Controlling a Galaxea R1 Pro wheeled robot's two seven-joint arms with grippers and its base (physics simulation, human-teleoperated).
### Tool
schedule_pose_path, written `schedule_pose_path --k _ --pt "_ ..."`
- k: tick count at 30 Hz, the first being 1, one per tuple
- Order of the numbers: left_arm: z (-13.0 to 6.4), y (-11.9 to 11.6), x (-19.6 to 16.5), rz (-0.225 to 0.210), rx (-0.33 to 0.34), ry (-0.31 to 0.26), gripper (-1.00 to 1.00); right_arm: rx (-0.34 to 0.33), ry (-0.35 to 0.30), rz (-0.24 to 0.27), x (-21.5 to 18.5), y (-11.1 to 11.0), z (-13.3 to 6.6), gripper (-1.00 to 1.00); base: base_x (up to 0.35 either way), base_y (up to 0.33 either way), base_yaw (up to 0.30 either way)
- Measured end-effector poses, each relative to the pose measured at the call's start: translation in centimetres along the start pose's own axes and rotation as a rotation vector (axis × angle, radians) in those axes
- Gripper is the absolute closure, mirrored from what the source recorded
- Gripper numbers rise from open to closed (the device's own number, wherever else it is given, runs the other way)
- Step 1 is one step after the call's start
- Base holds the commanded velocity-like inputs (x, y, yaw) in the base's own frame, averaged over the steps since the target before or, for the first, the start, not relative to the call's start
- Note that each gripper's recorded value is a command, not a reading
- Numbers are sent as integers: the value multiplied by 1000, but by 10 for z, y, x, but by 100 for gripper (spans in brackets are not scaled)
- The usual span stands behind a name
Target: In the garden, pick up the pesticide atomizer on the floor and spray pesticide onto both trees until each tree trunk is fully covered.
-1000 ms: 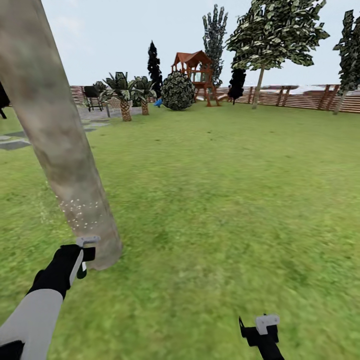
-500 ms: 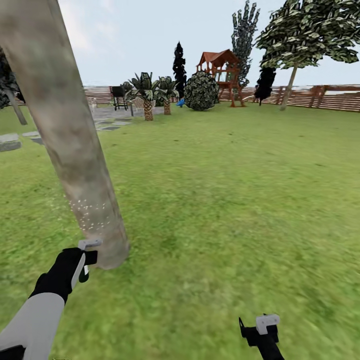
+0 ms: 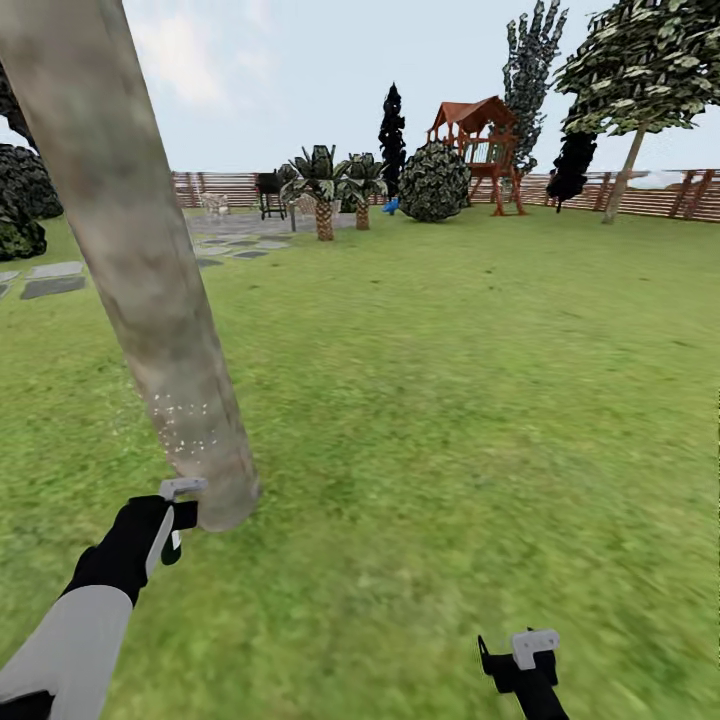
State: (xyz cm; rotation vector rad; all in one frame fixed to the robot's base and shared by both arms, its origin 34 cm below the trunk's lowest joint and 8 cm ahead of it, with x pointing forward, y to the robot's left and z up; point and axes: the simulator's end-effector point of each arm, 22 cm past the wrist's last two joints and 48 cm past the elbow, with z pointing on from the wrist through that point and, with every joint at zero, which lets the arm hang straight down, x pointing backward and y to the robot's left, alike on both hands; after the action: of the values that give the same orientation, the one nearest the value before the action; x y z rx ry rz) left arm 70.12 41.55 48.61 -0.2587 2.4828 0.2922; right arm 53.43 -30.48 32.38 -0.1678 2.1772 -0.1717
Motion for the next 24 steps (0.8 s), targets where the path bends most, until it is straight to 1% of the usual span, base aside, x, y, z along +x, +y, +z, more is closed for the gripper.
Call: schedule_pose_path --k 14,17,24 --pt "0 0 0 -1 0 0 100 -1 1 0 0 1 0 -100 105 -279 7" --pt "0 0 0 -1 0 0 100 -1 1 0 0 1 0 -100 137 -277 177" --pt "0 0 0 -2 0 1 100 -1 1 0 0 1 0 -100 153 -267 267"
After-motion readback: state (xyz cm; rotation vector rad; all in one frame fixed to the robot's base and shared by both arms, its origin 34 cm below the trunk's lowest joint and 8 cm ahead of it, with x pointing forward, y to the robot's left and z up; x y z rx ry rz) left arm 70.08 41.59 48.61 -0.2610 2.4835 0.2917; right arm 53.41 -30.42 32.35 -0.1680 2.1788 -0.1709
